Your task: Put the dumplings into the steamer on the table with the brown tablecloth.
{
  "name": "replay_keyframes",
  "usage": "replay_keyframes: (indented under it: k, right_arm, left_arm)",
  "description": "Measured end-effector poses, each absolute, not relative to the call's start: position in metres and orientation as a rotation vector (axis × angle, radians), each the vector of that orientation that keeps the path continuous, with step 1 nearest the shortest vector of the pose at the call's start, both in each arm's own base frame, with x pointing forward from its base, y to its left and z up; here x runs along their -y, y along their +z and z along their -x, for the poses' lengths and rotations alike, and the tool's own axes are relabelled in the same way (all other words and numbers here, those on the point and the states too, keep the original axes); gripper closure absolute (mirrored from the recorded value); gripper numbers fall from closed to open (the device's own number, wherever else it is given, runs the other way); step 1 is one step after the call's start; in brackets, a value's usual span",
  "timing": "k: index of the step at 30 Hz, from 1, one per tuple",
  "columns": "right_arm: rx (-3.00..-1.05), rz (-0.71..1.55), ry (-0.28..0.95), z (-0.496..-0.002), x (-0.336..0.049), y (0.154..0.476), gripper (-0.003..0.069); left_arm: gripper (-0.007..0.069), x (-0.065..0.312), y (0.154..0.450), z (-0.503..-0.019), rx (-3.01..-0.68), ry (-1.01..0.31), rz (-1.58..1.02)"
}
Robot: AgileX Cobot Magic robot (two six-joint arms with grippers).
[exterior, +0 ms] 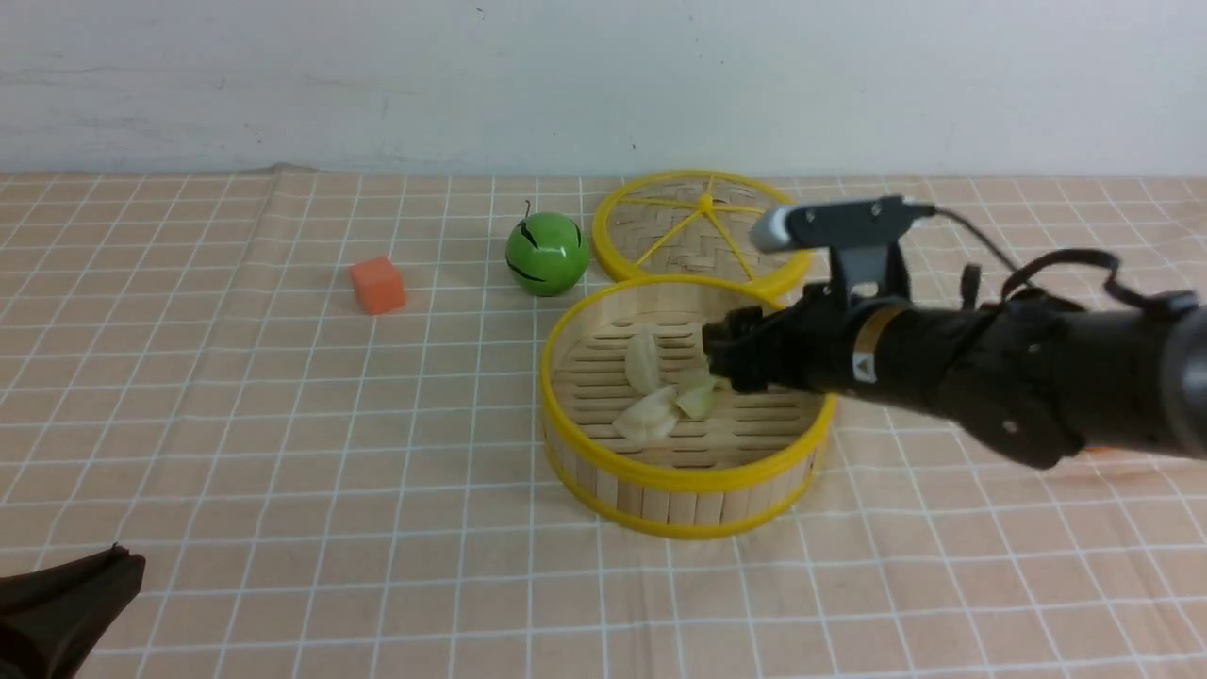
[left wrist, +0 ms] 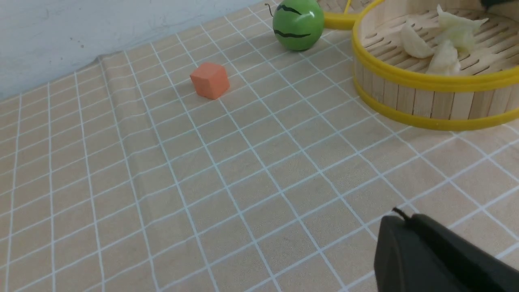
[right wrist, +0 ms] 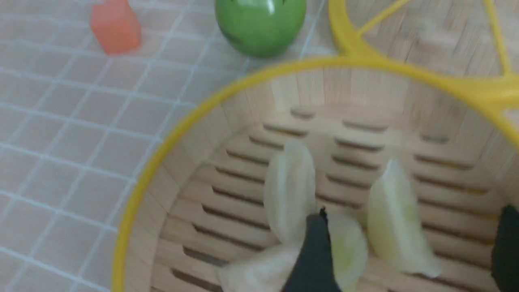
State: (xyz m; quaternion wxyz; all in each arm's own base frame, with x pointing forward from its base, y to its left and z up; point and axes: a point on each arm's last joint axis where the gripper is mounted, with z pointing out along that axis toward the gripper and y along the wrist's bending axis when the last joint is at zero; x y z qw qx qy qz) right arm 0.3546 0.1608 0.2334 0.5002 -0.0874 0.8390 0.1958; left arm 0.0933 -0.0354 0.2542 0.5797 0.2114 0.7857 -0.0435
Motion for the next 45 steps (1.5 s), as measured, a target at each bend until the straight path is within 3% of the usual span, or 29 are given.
replay_keyframes:
  k: [5,7,8,9,13,14,15,20,21,22,27,31,36,37,40,45]
  right_arm:
    - [-1.844,0.233,0.43,-0.312,-0.138,0.328,0.0132]
    - [-1.763,0.262,0.371,-0.285,-0.124,0.365,0.0168]
    - [-1.755,0.265,0.363,-0.282,-0.122,0.369,0.0168]
    - [-1.691,0.281,0.288,-0.254,-0.106,0.398,0.0215]
    - [-1.658,0.226,0.093,-0.195,-0.064,0.433,0.0316]
    - [-1.648,0.224,0.093,-0.192,-0.063,0.434,0.033]
    - [-1.664,0.176,0.04,-0.168,-0.046,0.437,0.0384]
    - [-1.662,0.116,0.017,-0.113,-0.017,0.405,0.0542]
    - [-1.649,0.115,0.02,-0.11,-0.016,0.406,0.0542]
    - [-1.615,0.136,0.039,-0.097,-0.013,0.387,0.0584]
    - [-1.515,0.249,0.141,-0.082,-0.02,0.335,0.0653]
    - [-1.554,0.351,0.272,-0.084,-0.035,0.279,0.0664]
    - [-1.613,0.379,0.5,-0.077,-0.048,0.232,0.0664]
    - [-1.613,0.379,0.5,-0.077,-0.049,0.232,0.0664]
    - [-1.653,0.328,0.649,-0.072,-0.052,0.214,0.0662]
    - [-1.679,0.161,0.692,-0.07,-0.044,0.212,0.0662]
  left_arm:
    - [0.0613,0.035,0.254,-0.093,-1.837,-0.102,-0.494]
    - [0.061,0.035,0.254,-0.093,-1.837,-0.102,-0.494]
    - [0.0609,0.035,0.254,-0.093,-1.837,-0.102,-0.494]
    - [0.0607,0.035,0.254,-0.093,-1.837,-0.102,-0.494]
    - [0.0605,0.035,0.254,-0.093,-1.837,-0.102,-0.494]
    - [0.0605,0.035,0.254,-0.093,-1.837,-0.102,-0.494]
    - [0.0604,0.035,0.254,-0.093,-1.837,-0.102,-0.494]
    - [0.0596,0.035,0.254,-0.093,-1.837,-0.102,-0.494]
    - [0.0596,0.035,0.254,-0.093,-1.837,-0.102,-0.494]
    - [0.0596,0.035,0.254,-0.093,-1.837,-0.102,-0.494]
    - [0.0593,0.035,0.254,-0.093,-1.837,-0.102,-0.494]
    - [0.0588,0.035,0.254,-0.093,-1.837,-0.102,-0.494]
    - [0.0587,0.035,0.254,-0.093,-1.837,-0.102,-0.494]
    - [0.0586,0.035,0.254,-0.093,-1.837,-0.102,-0.494]
    - [0.058,0.035,0.254,-0.093,-1.837,-0.102,-0.494]
    - [0.0573,0.035,0.254,-0.093,-1.837,-0.102,-0.494]
